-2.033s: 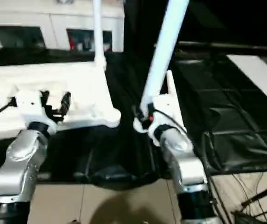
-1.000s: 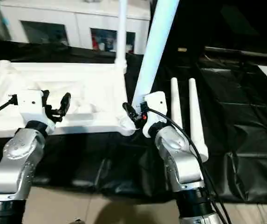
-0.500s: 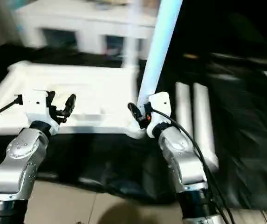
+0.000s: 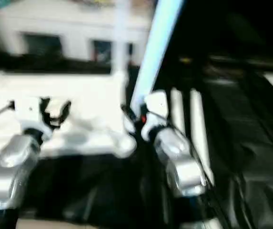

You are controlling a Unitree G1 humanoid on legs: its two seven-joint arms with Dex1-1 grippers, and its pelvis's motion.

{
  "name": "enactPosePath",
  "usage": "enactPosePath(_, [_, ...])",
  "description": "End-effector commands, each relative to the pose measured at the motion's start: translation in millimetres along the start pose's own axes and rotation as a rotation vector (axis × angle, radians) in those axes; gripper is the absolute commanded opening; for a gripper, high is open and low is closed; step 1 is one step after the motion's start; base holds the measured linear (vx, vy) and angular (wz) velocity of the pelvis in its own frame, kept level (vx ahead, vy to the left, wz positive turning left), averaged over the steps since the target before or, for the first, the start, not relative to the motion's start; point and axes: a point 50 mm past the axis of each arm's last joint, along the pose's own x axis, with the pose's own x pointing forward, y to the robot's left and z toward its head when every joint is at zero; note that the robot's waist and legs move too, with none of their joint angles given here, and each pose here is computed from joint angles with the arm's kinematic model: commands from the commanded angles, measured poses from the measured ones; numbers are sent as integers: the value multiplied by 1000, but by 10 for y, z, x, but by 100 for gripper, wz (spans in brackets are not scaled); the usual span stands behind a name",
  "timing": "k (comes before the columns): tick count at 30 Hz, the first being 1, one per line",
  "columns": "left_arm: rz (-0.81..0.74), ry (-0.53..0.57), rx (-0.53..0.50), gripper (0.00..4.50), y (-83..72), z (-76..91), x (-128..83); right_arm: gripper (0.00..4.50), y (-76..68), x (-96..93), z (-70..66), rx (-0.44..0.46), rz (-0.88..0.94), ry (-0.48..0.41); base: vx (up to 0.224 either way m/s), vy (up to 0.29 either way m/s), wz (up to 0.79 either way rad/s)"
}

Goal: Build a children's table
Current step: Insert table leg to table base

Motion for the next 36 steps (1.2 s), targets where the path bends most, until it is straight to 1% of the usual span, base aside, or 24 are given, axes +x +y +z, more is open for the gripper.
enactPosePath(1, [-173, 18, -32, 338, -109, -58, -29, 186, -72, -41, 101, -32, -52, -14, 0, 0, 0])
enactPosePath(2, [-173, 18, -32, 338, -109, -58, -29, 186, -72, -41, 101, -32, -52, -14, -13, -70, -1])
enactPosePath(3, [-286, 7, -64, 338, -188, -37, -48, 186, -95, -54, 150, -27, -50, -20, -43, -54, -8])
enactPosePath(5, [-358, 10, -71, 374, -217, -36, -67, 186, -85, -46, 162, -5, -24, -17, -54, -48, -6])
enactPosePath(6, [-390, 22, -70, 374, -225, -46, -71, 186, -77, -37, 161, 4, -4, -13, -76, -30, -5])
enactPosePath(8, [-463, 45, -46, 374, -250, -66, -80, 186, -76, -15, 148, -9, 27, -7, -79, -26, -2])
enactPosePath(9, [-523, 57, -22, 390, -260, -74, -82, 186, -80, 4, 143, -39, 52, -7, -85, -14, 3])
enactPosePath(10, [-600, 77, -2, 417, -241, -83, -62, 186, -89, 44, 150, -28, 69, -14, -85, -14, 3])
enactPosePath(14, [-695, 152, 54, 437, -203, -114, -10, 186, -92, 74, 193, -21, 124, -29, -80, -17, 3])
enactPosePath(16, [-749, 239, 161, 437, -119, -149, 70, 186, -86, 101, 225, 24, 170, -33, 0, 0, 0])
enactPosePath(18, [-791, 288, 241, 437, -81, -149, 124, 186, -92, 117, 255, 17, 192, -42, 0, 0, 0])
enactPosePath(19, [-843, 336, 299, 437, -79, -159, 147, 186, -99, 128, 261, 3, 201, -46, 0, 0, 0])
enactPosePath(20, [-870, 363, 327, 412, -78, -166, 156, 186, -103, 133, 262, -3, 206, -48, 0, 0, 0])
enactPosePath(22, [-928, 413, 385, 403, -71, -199, 172, 186, -96, 133, 229, -11, 224, -40, 0, 0, 0])
enactPosePath(23, [-934, 416, 388, 403, -72, -202, 171, 186, -95, 133, 226, -11, 224, -38, 0, 0, 0])
enactPosePath(24, [-967, 440, 401, 387, -75, -224, 166, 186, -95, 123, 199, -13, 227, -28, 0, 0, 0])
enactPosePath(25, [-971, 443, 403, 387, -75, -227, 166, 186, -95, 122, 195, -13, 227, -27, 0, 0, 0])
enactPosePath(26, [-993, 456, 396, 359, -77, -244, 157, 186, -99, 112, 170, -8, 222, -13, 0, 0, 0])
enactPosePath(28, [-1015, 468, 384, 363, -72, -265, 155, 186, -105, 89, 131, 10, 220, 10, 0, 0, 0])
enactPosePath(29, [-1015, 468, 384, 356, -72, -265, 155, 186, -105, 89, 131, 10, 220, 10, 0, 0, 0])
enactPosePath(31, [-1024, 473, 366, 314, -52, -292, 134, 186, -97, 61, 103, -8, 237, 21, 0, 0, 0])
enactPosePath(33, [-1026, 477, 375, 312, -37, -300, 133, 186, -98, 56, 103, -13, 239, 20, 0, 0, 0])
enactPosePath(35, [-1031, 483, 382, 276, -7, -304, 133, 186, -96, 50, 109, -15, 242, 16, 0, 0, 0])
enactPosePath(36, [-1031, 483, 381, 268, -6, -303, 133, 186, -96, 50, 109, -14, 242, 16, 0, 0, 0])
